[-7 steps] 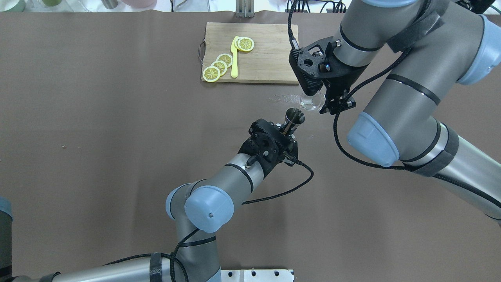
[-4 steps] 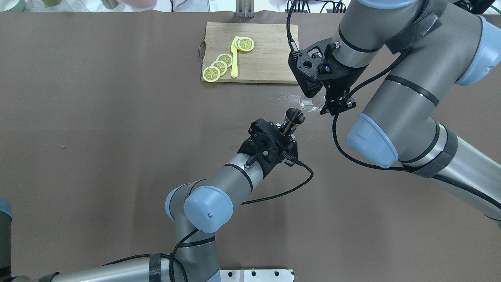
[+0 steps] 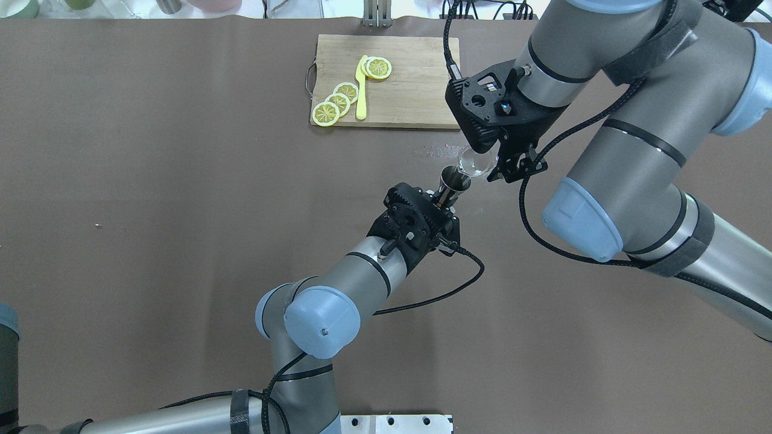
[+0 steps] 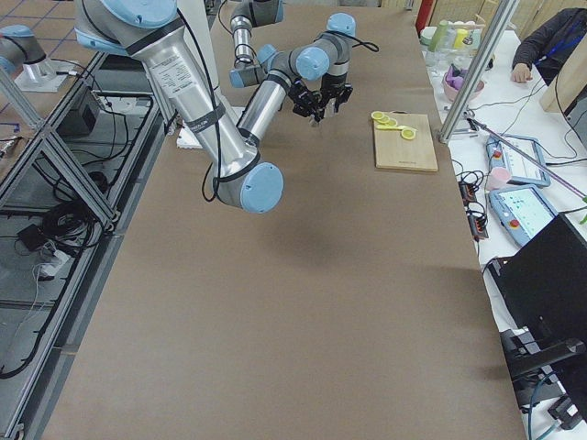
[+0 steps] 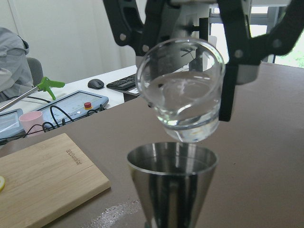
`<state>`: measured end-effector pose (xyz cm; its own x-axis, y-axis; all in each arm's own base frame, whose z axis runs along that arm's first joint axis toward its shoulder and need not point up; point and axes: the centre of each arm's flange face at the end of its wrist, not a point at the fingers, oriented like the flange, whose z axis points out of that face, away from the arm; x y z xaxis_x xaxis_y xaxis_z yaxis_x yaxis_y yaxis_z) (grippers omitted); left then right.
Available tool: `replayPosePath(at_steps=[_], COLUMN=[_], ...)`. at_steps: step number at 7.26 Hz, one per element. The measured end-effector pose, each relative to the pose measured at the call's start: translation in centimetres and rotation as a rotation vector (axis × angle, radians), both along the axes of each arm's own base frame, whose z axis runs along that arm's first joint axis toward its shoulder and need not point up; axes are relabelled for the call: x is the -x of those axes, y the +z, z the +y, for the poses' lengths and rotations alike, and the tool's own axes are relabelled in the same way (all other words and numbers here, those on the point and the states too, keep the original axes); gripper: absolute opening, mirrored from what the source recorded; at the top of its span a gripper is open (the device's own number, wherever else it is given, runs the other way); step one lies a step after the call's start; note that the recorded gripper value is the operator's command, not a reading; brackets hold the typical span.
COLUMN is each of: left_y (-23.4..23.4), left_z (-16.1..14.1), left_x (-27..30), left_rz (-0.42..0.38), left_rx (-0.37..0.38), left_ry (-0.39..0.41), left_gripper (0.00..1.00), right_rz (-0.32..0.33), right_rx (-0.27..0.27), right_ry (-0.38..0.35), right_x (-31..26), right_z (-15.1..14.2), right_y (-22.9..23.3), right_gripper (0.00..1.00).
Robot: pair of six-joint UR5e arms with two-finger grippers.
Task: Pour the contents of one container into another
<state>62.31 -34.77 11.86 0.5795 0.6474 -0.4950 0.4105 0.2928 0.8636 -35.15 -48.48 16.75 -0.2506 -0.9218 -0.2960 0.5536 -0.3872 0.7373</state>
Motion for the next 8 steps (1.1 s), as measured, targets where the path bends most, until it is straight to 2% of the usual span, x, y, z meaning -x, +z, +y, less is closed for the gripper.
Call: replayPosePath(at_steps=[3,8], left_y=[-0.2,-0.1], left_z=[0.0,0.0], left_x=[0.0,0.1], left_rz=[0.002,0.000], left_rx=[0.000,-0.001], left_ry=[0.000,0.000], left_gripper=[0.00,0.00], right_rz=[-0.070,-0.198], right_rx=[0.028,0.123], right_ry=[-0.028,0.015], right_x=[-2.3,-12.0], right_z=[0.6,-2.2], right_y=[1.4,7.3], right_gripper=[0.00,0.00])
